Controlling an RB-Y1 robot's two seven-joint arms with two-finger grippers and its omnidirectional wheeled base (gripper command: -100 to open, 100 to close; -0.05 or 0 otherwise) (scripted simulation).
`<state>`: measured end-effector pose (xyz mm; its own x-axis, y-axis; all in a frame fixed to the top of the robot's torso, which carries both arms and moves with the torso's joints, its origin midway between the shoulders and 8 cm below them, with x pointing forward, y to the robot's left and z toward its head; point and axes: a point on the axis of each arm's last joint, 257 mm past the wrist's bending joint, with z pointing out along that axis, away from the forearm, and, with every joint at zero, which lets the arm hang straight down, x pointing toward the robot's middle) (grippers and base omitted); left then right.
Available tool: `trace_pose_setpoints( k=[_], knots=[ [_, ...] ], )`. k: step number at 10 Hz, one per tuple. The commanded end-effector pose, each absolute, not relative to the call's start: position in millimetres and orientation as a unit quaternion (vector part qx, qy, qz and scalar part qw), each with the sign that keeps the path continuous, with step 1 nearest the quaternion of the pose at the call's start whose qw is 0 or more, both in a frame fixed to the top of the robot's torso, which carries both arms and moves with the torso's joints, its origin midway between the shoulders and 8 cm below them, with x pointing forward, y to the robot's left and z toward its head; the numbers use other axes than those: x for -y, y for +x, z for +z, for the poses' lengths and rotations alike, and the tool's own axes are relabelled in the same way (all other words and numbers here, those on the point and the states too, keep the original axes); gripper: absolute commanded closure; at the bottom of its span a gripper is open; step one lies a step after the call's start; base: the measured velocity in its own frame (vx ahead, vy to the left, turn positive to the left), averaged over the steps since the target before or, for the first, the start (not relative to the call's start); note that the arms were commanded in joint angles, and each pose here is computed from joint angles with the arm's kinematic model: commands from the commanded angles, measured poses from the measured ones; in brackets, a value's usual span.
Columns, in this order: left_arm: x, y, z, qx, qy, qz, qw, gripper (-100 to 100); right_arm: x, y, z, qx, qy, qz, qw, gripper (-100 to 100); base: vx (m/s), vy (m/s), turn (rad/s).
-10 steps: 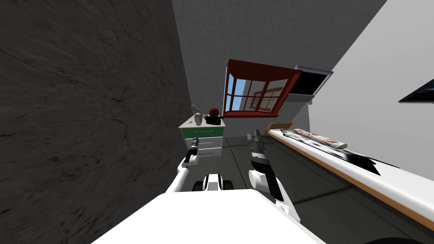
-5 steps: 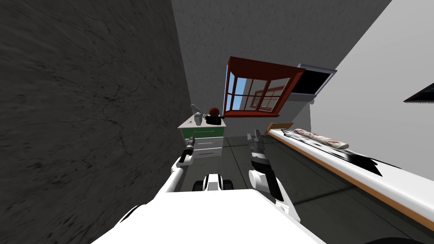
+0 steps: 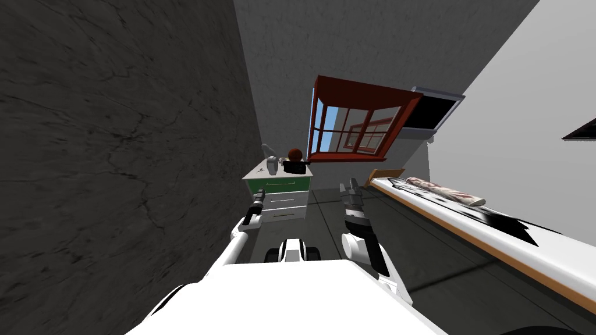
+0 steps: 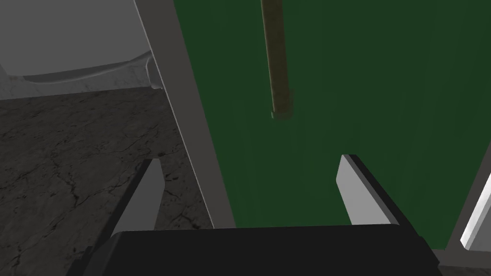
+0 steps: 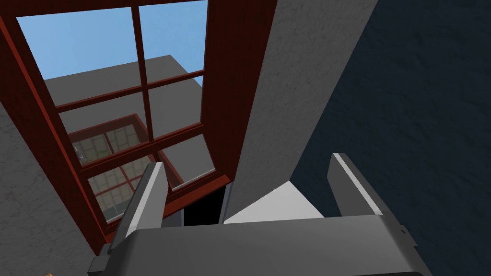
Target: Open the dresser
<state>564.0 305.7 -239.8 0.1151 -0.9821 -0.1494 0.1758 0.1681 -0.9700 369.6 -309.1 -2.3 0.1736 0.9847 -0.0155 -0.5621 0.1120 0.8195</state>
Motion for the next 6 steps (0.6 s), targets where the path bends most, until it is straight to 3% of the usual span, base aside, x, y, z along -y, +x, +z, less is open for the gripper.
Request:
trace_pose_setpoints(
  k=[1, 6],
  knots=[
    [-288.9, 561.8, -248.2, -0.452, -0.451, -0.489, 0.594, -100, 309.1, 369.6, -2.3, -0.302, 0.350, 0.567, 0.682, 0, 0.134, 0.078, -0.014],
    [-249.9, 560.1, -255.6, -0.432, -0.476, -0.514, 0.568, -100, 309.0, 369.7, -2.2, -0.302, 0.350, 0.568, 0.682, 0, 0.020, 0.004, 0.000]
  ],
)
